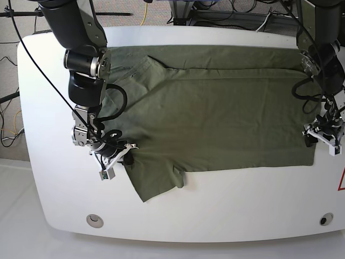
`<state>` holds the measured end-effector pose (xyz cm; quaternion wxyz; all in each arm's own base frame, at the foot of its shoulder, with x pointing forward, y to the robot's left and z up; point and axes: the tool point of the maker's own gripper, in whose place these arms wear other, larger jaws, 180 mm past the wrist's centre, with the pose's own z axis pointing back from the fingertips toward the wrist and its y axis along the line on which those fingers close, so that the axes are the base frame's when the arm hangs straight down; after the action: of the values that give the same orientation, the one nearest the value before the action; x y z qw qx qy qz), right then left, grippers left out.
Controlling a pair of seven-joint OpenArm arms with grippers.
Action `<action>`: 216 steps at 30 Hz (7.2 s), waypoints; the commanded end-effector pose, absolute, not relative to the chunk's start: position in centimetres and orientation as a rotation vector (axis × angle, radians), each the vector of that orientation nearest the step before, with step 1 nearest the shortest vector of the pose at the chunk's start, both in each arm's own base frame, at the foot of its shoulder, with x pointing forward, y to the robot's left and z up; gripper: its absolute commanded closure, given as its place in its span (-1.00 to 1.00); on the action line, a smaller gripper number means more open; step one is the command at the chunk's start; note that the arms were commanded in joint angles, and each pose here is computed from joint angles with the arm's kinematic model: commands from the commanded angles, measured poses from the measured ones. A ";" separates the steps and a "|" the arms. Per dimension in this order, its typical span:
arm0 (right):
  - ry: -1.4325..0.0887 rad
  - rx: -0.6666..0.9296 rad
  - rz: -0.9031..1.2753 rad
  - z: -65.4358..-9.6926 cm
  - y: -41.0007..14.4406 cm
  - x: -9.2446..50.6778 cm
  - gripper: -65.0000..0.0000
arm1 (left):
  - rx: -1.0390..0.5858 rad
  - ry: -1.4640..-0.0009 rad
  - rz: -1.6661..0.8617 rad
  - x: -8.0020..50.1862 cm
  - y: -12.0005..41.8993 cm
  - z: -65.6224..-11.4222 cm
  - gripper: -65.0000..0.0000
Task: Fold the T-shirt properly
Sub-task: 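Close the left gripper on the hem corner, right gripper holding, then lift both hem corners and fold them over toward the collar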
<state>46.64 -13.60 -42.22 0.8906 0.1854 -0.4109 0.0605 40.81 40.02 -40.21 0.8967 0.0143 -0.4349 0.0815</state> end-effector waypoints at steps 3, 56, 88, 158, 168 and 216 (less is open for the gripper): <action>-0.880 0.367 0.144 -40.8 -14.1 47.7 1.00 | 0.049 -1.002 0.172 42.9 41.5 -36.6 -0.24; -0.893 0.373 0.142 -40.6 -14.0 47.9 1.00 | -0.015 -0.942 0.168 42.1 39.7 -39.0 -0.26; -0.866 0.374 0.148 -41.3 -13.7 47.4 1.00 | -0.044 -0.878 0.083 42.0 38.0 -39.9 0.84; -1.006 -0.022 0.342 -29.0 -19.6 45.1 1.00 | 0.153 -0.997 -0.111 41.7 39.4 -33.1 0.99; -0.918 -0.125 0.362 -29.1 -20.4 40.4 1.00 | 0.203 -1.053 -0.200 39.5 38.7 -30.4 1.00; -0.602 -0.136 0.395 -37.2 -20.6 25.9 1.00 | 0.268 -0.662 -0.337 22.8 37.4 -37.2 1.00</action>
<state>25.44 -19.99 -37.99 0.9375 -0.0538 -0.2843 0.1932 22.81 36.34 -38.22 0.9275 0.1134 -0.3199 -0.1568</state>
